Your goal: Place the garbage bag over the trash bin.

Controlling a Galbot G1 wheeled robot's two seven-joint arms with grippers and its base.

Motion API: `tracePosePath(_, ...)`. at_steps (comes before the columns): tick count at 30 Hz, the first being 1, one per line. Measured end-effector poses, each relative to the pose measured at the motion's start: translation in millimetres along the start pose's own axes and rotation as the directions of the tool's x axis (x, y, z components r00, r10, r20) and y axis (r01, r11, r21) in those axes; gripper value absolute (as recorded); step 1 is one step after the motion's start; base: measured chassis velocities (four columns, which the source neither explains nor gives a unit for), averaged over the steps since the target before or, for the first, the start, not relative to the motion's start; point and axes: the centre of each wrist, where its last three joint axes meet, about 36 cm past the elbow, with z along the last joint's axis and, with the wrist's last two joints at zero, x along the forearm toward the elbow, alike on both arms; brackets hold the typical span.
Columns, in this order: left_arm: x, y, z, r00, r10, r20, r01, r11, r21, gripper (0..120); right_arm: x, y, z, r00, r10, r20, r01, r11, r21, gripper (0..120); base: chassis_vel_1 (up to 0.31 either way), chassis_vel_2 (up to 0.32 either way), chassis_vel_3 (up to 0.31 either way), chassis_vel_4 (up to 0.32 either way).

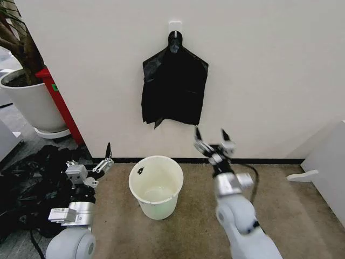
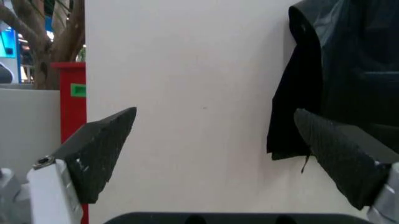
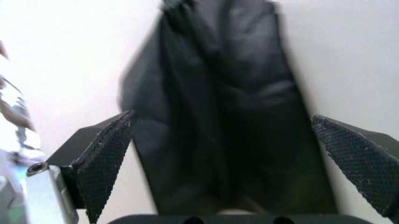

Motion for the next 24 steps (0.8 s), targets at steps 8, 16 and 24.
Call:
tracePosePath(8,3.4,0.4,0.7,1.000,-0.019,0.006,0.019,1.000,-0.005,100,-100.6,21.5,-7.4,0.990,-0.075,0.120,0.110,0.940,-0.324,100,0.000,0.000,0.000,0.000)
tracePosePath(16,3.2,1.5,11.4,0.999,-0.044,0.000,0.044,0.999,-0.021,100,-181.4,54.8,-36.9,0.991,0.003,0.136,0.082,0.782,-0.618,100,0.000,0.000,0.000,0.000)
tracePosePath(24,-1.1,2.4,17.5,0.998,-0.055,0.006,0.056,0.998,-0.027,100,-209.4,48.0,-50.7,0.993,0.043,0.108,0.040,0.746,-0.665,100,0.000,0.000,0.000,0.000)
